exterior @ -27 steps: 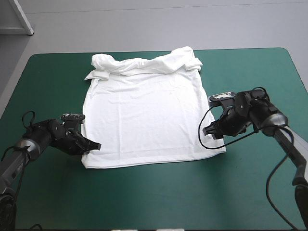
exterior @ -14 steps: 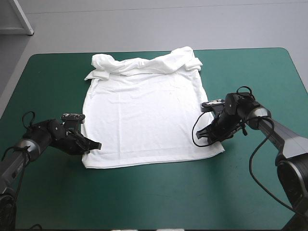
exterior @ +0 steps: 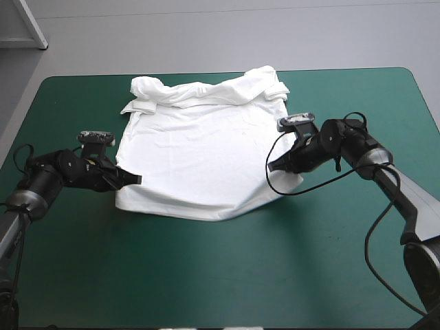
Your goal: Fold the cloth
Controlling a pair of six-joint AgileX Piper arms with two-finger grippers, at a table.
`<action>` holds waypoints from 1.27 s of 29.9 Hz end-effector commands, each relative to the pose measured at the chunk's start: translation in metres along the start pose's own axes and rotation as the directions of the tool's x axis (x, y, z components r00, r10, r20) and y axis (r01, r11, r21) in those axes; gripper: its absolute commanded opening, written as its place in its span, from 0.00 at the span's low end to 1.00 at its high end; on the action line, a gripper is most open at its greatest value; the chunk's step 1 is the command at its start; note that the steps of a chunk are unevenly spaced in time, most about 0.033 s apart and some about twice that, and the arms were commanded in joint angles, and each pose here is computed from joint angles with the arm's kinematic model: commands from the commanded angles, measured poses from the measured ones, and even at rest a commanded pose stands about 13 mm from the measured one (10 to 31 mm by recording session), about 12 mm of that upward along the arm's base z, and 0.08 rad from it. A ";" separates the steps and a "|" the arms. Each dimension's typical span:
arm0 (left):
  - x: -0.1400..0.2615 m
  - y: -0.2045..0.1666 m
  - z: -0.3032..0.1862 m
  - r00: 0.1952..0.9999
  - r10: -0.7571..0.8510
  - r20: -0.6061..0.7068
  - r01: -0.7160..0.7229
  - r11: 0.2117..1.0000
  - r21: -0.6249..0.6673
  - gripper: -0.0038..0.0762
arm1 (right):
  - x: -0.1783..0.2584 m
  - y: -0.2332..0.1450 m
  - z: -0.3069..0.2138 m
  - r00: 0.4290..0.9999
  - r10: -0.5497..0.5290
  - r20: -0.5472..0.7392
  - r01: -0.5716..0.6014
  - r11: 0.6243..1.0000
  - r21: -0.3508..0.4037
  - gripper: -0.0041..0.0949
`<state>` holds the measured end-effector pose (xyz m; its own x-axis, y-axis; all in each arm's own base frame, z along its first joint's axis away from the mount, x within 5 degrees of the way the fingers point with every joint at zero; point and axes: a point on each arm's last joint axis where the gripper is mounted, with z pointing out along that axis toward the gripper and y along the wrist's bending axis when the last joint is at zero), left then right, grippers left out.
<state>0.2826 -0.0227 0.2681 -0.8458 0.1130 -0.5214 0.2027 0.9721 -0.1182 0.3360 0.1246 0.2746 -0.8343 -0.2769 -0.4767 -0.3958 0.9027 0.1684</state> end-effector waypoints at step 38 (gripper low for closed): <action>-0.094 -0.066 -0.424 0.161 0.511 0.845 -0.039 0.858 -0.512 0.07 | -0.021 0.089 -0.463 -0.031 -0.282 0.959 0.131 0.950 0.284 0.02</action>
<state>0.1580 -0.0116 0.6670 0.2594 0.3428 -0.9029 0.0233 0.9324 0.3607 0.1563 0.0649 0.6855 0.3843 0.0341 -0.9226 -0.4114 0.9009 -0.1381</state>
